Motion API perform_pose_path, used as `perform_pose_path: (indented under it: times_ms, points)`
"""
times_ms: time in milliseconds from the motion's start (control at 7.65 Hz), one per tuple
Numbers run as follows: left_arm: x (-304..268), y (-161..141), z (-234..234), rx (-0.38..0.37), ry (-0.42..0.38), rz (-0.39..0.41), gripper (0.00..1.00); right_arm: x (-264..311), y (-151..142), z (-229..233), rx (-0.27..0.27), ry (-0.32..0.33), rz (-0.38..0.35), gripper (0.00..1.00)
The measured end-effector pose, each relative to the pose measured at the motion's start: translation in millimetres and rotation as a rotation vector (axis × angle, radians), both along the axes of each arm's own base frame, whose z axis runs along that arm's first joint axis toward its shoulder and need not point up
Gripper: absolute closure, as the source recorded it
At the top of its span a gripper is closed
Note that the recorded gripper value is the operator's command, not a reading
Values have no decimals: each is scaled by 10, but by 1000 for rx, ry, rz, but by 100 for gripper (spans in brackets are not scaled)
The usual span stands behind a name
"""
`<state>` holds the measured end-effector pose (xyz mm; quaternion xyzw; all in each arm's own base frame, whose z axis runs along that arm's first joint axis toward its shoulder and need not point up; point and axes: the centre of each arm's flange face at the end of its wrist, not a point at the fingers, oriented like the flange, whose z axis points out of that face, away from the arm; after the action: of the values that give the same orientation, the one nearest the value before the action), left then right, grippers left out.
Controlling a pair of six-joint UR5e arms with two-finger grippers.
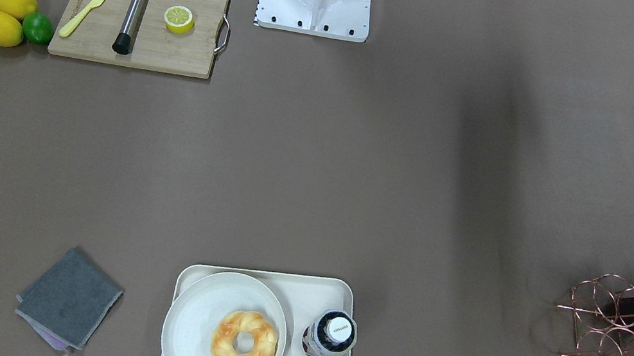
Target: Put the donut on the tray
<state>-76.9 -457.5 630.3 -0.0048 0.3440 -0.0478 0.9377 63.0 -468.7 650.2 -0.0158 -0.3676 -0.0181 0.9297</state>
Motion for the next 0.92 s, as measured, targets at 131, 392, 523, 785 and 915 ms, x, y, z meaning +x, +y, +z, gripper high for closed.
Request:
perform_pose_path:
  times_ms: [131, 392, 523, 785, 915]
  points:
    - [0, -1, -2, 0, 0, 0, 2, 1, -9, -20, 4, -3, 1, 0]
    - [-6, 4, 2, 0, 0, -1, 2, -6, -30, -45, 8, -17, 3, 0]
    - [-11, 4, 4, -1, 0, -2, 2, -8, -37, -52, 9, -20, 3, 0]
    - [-22, 6, 5, -1, 0, -5, 2, -16, -40, -68, 11, -32, 4, 0]
    - [-25, 8, 6, -1, 0, -6, 2, -19, -35, -66, 10, -36, 4, 0]
